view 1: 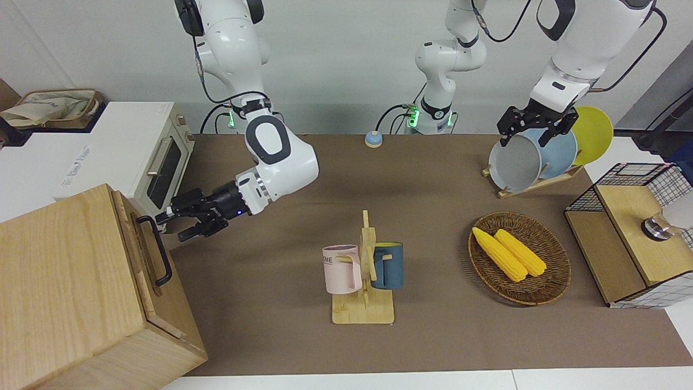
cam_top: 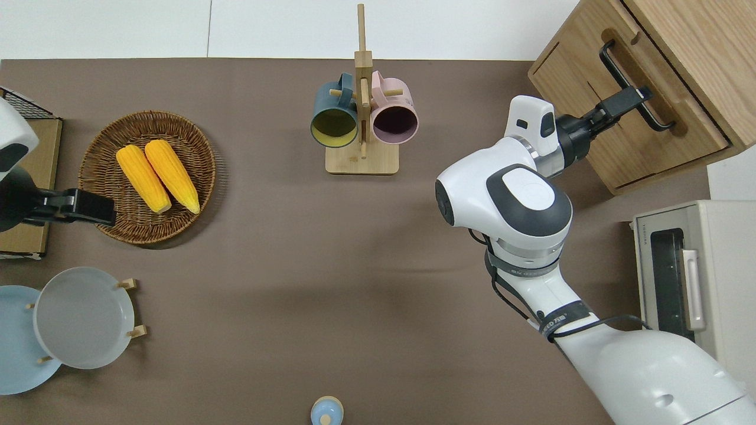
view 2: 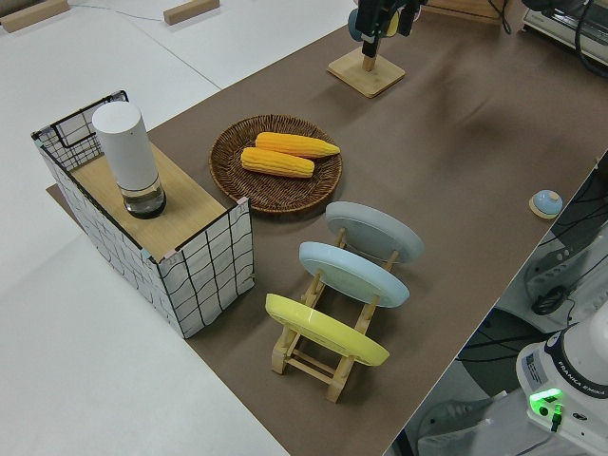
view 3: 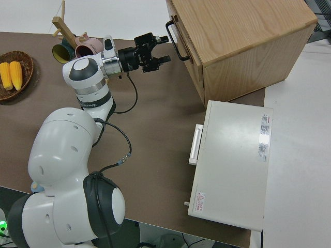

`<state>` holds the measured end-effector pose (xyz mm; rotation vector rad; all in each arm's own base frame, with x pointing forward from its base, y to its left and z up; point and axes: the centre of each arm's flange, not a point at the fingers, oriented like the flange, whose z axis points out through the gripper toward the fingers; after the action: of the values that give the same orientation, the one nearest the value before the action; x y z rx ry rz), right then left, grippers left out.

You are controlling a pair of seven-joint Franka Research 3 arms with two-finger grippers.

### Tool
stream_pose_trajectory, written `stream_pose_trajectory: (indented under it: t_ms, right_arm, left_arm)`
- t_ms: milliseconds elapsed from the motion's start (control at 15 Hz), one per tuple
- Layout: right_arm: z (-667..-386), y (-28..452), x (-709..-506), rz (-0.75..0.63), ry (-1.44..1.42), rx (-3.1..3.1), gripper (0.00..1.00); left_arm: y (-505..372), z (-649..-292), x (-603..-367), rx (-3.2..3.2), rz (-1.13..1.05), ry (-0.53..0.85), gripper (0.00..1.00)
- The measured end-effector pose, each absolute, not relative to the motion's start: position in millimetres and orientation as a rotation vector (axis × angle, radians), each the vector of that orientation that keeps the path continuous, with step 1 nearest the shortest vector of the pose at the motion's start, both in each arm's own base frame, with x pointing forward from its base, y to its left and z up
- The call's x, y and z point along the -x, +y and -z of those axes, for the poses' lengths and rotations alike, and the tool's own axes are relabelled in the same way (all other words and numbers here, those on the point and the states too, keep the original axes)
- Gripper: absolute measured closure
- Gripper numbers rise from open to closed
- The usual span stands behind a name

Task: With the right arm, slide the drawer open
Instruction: 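Close the right gripper on the black drawer handle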

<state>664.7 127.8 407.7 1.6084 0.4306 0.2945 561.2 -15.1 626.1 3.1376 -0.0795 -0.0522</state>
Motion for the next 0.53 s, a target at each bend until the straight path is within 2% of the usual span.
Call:
stream_pose_trajectory:
  t_ms: [533]
  right_arm:
    - [-404, 110, -673, -0.32, 0.411, -1.528, 0.04]
  left_arm:
    - [-15, -626, -561, -3.138, 0.052, -0.079, 0.0]
